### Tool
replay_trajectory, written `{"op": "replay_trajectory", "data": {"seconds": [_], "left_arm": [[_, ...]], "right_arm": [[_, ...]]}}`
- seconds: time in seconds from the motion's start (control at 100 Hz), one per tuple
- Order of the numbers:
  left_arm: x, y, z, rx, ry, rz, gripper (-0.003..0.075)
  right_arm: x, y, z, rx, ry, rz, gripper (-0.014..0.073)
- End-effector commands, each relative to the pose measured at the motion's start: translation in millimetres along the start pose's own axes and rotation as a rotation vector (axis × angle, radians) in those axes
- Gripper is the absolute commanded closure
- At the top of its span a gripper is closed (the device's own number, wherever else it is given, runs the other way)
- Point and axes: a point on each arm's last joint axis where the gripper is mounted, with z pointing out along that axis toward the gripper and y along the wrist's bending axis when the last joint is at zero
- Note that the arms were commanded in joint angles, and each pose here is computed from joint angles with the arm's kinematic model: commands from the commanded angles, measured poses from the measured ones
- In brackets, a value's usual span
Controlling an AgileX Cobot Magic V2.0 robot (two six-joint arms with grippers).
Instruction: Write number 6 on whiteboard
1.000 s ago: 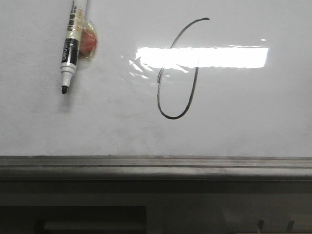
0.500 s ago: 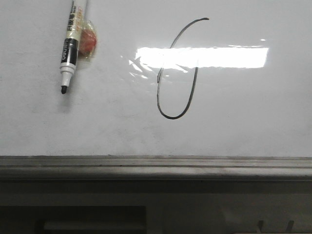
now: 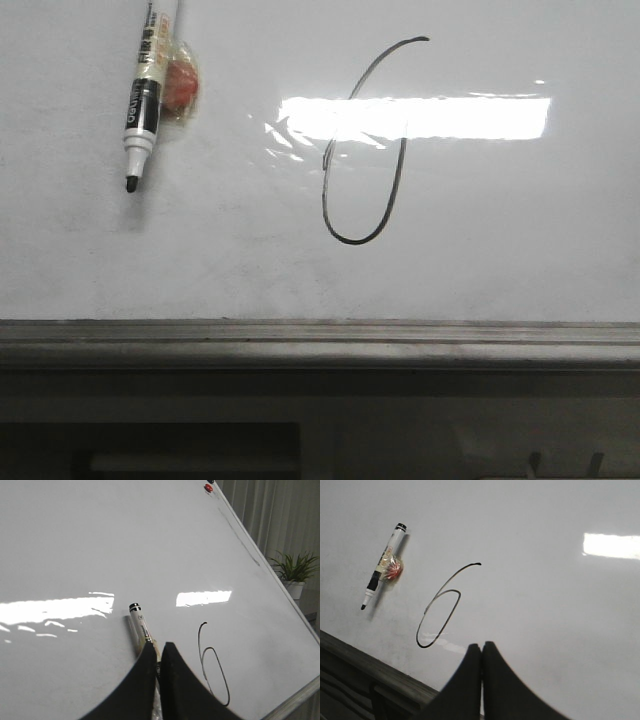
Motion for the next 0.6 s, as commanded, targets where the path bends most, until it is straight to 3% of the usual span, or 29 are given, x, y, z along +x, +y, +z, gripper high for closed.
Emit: {"op": "replay_trajectory", "data": {"seconds": [0.0, 0.07, 0.21, 0.4, 0.59], "left_arm": [[-10.2, -1.6, -2.6, 0.014, -0.068, 0.142, 0.074], [-4.1, -2.3, -1.1, 0.002, -0.075, 0.211, 0.074], [13.3, 2.0, 0.8, -0.109, -0.065, 0.21, 0.074], [28.7, 15.0, -4.2, -0.372, -0.024, 0.249, 0.0741], [44.7, 22.7, -12.6, -0.548, 0.027, 0.213, 0.074]], "right_arm": [[-12.0, -4.0, 0.9, 0.041, -0.056, 0.017, 0.0646], [-12.0, -4.0, 0.9, 0.041, -0.056, 0.017, 0.0646], [-12.0, -4.0, 0.9, 0.041, -0.056, 0.017, 0.0646], [-12.0, -4.0, 0.9, 0.041, -0.056, 0.017, 0.0646], [-12.0, -4.0, 0.9, 0.041, -0.056, 0.017, 0.0646]]}}
